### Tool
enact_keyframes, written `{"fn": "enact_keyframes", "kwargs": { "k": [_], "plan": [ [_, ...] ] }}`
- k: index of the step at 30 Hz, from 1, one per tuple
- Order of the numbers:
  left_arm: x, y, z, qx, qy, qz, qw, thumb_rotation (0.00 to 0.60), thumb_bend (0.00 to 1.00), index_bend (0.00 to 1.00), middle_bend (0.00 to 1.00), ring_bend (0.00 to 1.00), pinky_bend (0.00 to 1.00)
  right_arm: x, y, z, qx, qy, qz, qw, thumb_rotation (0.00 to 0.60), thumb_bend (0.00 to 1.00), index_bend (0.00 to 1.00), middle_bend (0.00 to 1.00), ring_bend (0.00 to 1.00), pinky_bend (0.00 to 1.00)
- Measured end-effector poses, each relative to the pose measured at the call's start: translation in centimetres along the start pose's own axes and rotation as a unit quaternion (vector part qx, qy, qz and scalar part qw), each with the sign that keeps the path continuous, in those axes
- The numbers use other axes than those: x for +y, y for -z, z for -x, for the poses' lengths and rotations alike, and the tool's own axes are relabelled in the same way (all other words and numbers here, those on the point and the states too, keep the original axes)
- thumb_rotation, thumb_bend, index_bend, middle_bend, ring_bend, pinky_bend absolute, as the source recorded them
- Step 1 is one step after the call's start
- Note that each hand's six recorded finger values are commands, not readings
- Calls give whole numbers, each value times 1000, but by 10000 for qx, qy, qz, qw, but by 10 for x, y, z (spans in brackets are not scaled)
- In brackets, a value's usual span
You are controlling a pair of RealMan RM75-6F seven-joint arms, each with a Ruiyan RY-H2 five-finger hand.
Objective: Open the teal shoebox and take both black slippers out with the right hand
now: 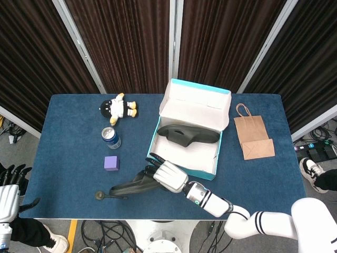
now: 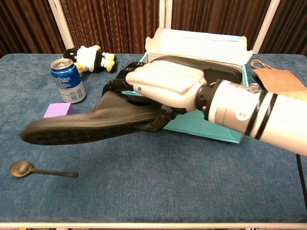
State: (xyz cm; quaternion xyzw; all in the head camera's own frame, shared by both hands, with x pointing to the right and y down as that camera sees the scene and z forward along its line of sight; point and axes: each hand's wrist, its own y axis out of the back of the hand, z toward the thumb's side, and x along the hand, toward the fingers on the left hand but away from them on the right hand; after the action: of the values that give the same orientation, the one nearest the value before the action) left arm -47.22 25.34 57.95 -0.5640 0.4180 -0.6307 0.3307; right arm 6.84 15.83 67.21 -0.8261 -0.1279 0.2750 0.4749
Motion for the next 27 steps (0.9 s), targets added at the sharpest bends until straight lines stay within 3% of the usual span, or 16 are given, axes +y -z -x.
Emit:
{"fn": "enact_keyframes", "kwargs": {
  "k": [3, 5, 6, 12, 18, 22, 27],
  "plan": [
    [-1, 1, 0, 7, 17, -2, 10000, 600, 0, 184, 103, 22, 112, -6, -1, 4, -33, -82, -271, 9996, 600, 238, 0, 14, 0, 0],
    [-2, 1, 0, 13, 30, 4, 10000, 600, 0, 184, 103, 22, 111, -10, 0, 5, -89, -161, -410, 9990, 600, 51, 0, 0, 0, 0],
    [-2, 1, 0, 14, 33, 11, 10000, 600, 0, 184, 103, 22, 111, -10, 0, 5, -122, -190, -445, 9988, 600, 21, 0, 0, 0, 0],
    [-2, 2, 0, 7, 29, 28, 10000, 600, 0, 184, 103, 22, 111, -3, 13, -8, -323, -379, -472, 9976, 600, 0, 0, 0, 0, 0],
    [-3, 3, 0, 4, 18, 42, 10000, 600, 0, 184, 103, 22, 112, 18, 42, -37, -610, -545, -651, 9945, 600, 0, 0, 0, 0, 0],
    [-3, 2, -1, -19, 25, 35, 10000, 600, 0, 185, 103, 22, 112, 43, 67, -57, -949, -341, -494, 9937, 600, 0, 0, 8, 0, 0],
    [-1, -2, -2, -91, 3, 63, 9999, 600, 0, 184, 103, 22, 111, 68, 108, -70, -1501, -45, -148, 9885, 600, 1, 20, 113, 0, 7]
  ]
}}
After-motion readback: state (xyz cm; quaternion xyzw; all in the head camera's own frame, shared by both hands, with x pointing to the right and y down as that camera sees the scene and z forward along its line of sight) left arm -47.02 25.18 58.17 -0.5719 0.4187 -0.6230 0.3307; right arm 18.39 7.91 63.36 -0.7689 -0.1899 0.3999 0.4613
